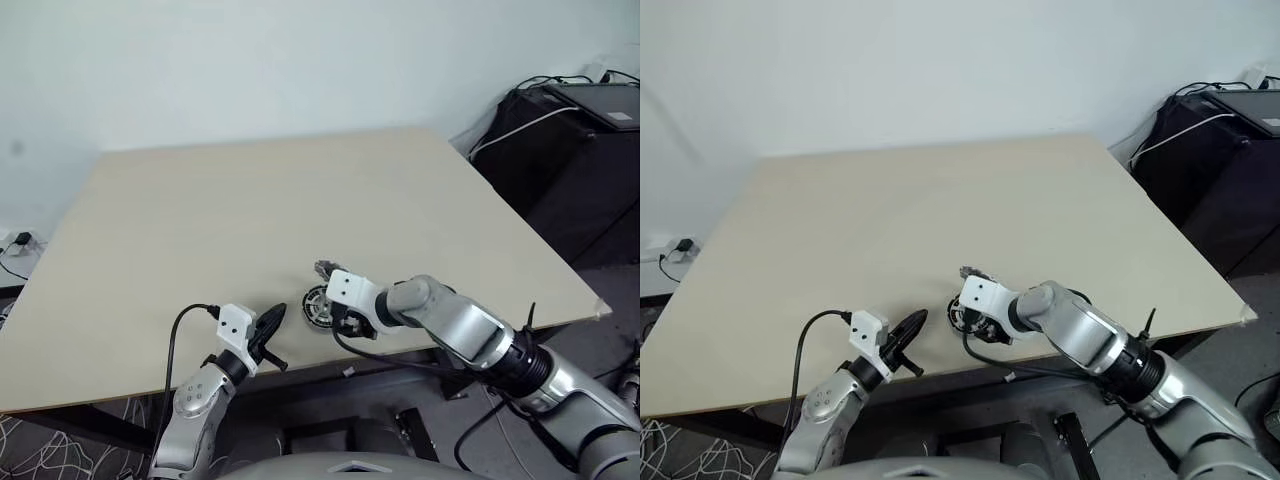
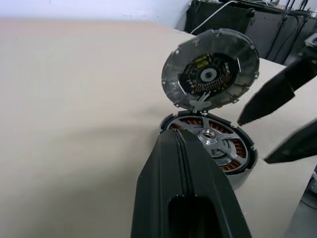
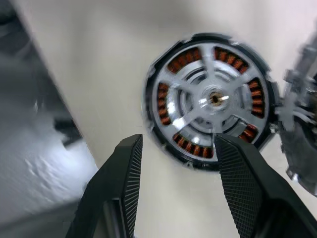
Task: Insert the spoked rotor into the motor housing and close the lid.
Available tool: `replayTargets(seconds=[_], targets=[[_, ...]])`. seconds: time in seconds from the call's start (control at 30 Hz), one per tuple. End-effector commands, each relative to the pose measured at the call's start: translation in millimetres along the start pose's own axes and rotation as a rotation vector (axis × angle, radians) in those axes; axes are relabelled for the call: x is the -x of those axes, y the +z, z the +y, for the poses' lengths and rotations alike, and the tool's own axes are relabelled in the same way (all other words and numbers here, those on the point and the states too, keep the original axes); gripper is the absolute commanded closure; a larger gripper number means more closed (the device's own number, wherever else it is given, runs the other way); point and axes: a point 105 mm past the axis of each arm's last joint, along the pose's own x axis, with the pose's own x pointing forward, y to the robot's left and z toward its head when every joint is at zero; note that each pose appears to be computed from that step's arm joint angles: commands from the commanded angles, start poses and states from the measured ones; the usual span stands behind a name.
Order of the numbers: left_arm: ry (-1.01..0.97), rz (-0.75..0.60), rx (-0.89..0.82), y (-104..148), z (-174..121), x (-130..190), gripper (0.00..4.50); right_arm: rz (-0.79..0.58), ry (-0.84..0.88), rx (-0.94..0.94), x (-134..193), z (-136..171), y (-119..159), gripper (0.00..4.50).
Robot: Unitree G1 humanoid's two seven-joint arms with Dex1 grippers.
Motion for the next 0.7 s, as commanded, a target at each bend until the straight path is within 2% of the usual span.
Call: replayTargets(seconds=[0.03, 0.47, 0.7], targets=[[-0.013, -0.045, -0.027, 17, -4, -4, 4.5, -0.061, 0.013, 0.128, 7, 0, 14, 2.02], [-0.026, -0.044, -0.012, 22, -10, -7, 4.5, -0.001, 0.084, 0.288, -1, 6, 5, 2.02], [-0.025, -0.044, 0.004, 19, -12, -6, 4.5, 0.046, 0.069, 0.327, -3, -6, -2, 2.02]])
